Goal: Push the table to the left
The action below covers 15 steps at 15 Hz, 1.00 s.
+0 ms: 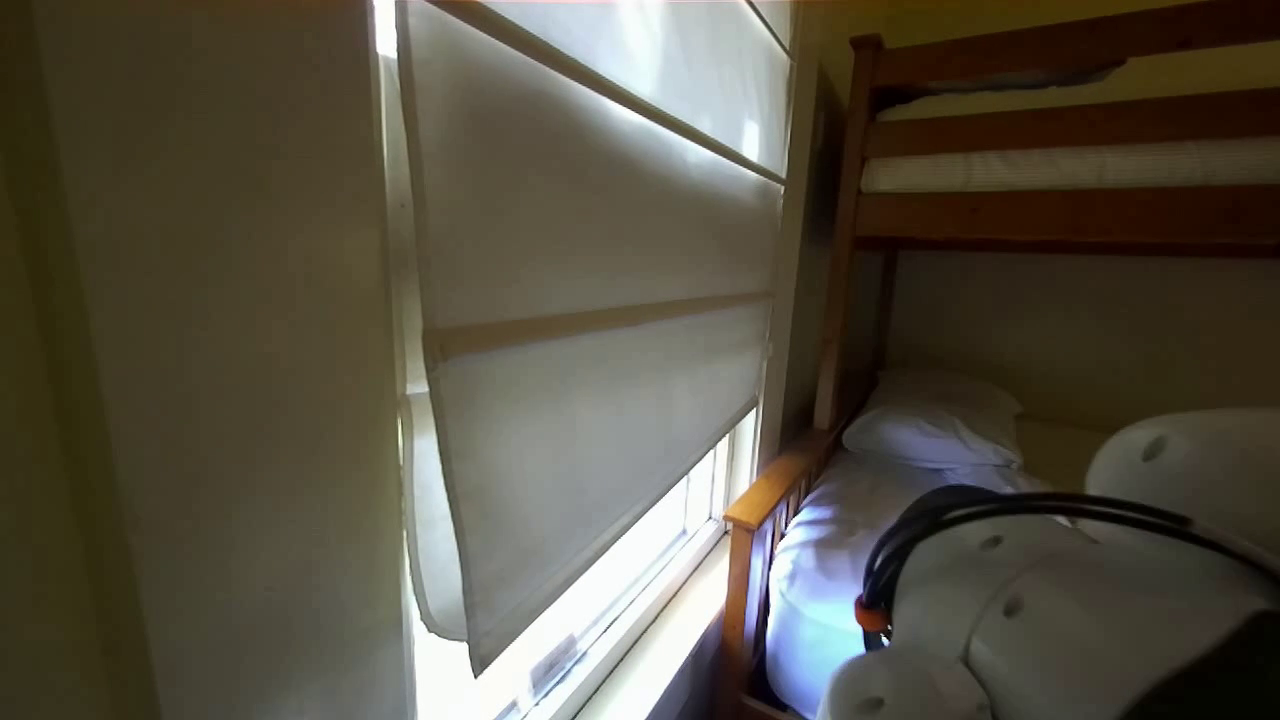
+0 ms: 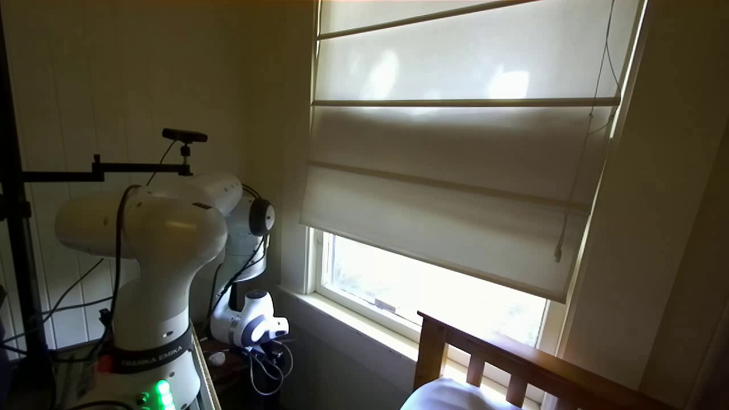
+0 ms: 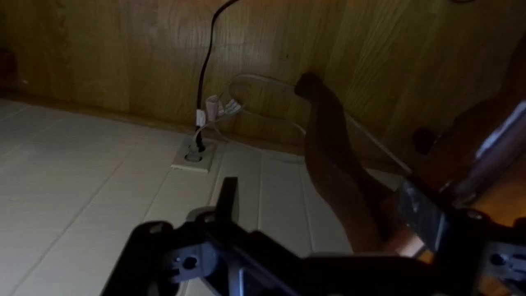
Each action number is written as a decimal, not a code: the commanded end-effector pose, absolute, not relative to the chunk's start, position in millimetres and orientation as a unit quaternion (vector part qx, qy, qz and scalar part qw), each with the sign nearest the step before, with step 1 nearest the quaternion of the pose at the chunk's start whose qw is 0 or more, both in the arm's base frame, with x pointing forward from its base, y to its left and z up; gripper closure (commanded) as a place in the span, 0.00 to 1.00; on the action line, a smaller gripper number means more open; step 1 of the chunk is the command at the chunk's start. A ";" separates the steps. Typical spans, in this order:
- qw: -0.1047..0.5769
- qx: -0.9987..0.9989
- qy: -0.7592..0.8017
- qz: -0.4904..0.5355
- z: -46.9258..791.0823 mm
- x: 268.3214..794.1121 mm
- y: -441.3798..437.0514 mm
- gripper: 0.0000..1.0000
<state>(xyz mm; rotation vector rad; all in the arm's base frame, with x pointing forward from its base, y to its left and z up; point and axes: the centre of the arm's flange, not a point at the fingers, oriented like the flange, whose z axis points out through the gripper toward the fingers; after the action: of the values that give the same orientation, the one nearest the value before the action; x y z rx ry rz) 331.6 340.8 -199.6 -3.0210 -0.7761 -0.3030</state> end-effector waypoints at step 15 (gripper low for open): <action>-0.068 -0.972 -0.162 -0.156 -177.5 344.5 336.7 0.00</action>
<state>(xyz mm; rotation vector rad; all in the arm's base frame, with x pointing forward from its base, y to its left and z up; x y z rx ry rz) 342.4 335.7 -176.0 -3.2325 -0.4947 -0.5443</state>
